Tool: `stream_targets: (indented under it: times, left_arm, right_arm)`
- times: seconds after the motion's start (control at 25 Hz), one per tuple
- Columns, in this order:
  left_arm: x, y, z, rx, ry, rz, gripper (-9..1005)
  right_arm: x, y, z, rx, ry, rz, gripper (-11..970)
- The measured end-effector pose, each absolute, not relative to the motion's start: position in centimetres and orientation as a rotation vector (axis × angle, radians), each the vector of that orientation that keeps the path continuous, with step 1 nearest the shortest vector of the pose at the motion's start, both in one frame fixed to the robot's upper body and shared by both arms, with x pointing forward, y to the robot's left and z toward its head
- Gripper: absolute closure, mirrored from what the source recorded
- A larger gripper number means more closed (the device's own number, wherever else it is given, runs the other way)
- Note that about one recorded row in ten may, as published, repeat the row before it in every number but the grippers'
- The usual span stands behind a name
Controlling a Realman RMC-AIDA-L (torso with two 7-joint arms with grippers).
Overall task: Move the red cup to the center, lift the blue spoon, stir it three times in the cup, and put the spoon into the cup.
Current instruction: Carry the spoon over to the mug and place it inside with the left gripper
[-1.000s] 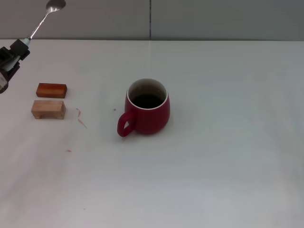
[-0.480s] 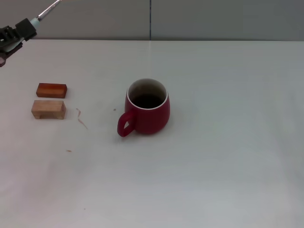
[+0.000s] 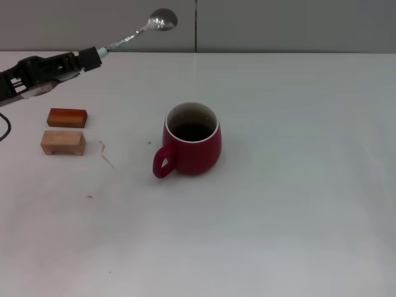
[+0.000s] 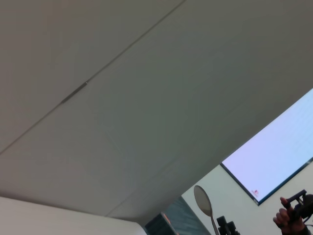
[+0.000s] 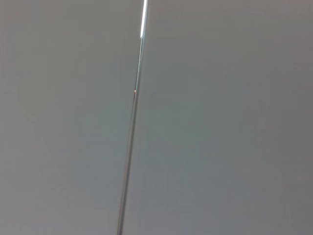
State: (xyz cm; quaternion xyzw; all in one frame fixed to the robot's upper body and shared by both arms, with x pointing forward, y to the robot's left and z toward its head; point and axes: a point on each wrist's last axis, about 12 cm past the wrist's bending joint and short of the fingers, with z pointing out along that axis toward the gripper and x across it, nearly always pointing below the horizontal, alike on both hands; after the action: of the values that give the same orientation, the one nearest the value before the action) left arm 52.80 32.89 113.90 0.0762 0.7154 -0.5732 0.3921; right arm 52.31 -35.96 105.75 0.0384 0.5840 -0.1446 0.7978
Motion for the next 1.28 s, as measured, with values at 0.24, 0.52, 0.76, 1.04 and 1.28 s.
stream_targets:
  times: [0.24, 0.52, 0.76, 1.04, 1.28]
  left_arm:
    - [53.5, 31.9, 113.8, 0.256, 1.882, -1.441, 852]
    - [54.1, 31.2, 113.8, 0.332, 1.966, -1.379, 852]
    - [54.5, 30.5, 113.8, 0.407, 2.038, -1.314, 852]
    - [55.1, 29.6, 114.5, 0.535, 2.108, -1.216, 852]
    - [55.7, 29.1, 114.9, 0.580, 2.125, -1.166, 852]
  right_arm:
    - [52.0, -35.9, 105.5, 0.090, 1.259, -0.308, 296]
    - [51.7, -35.8, 105.3, 0.093, 1.267, -0.311, 297]
    - [51.5, -35.9, 105.2, 0.093, 1.270, -0.314, 298]
    - [50.9, -36.0, 104.7, 0.107, 1.283, -0.315, 296]
    - [50.7, -36.0, 104.6, 0.111, 1.287, -0.315, 297]
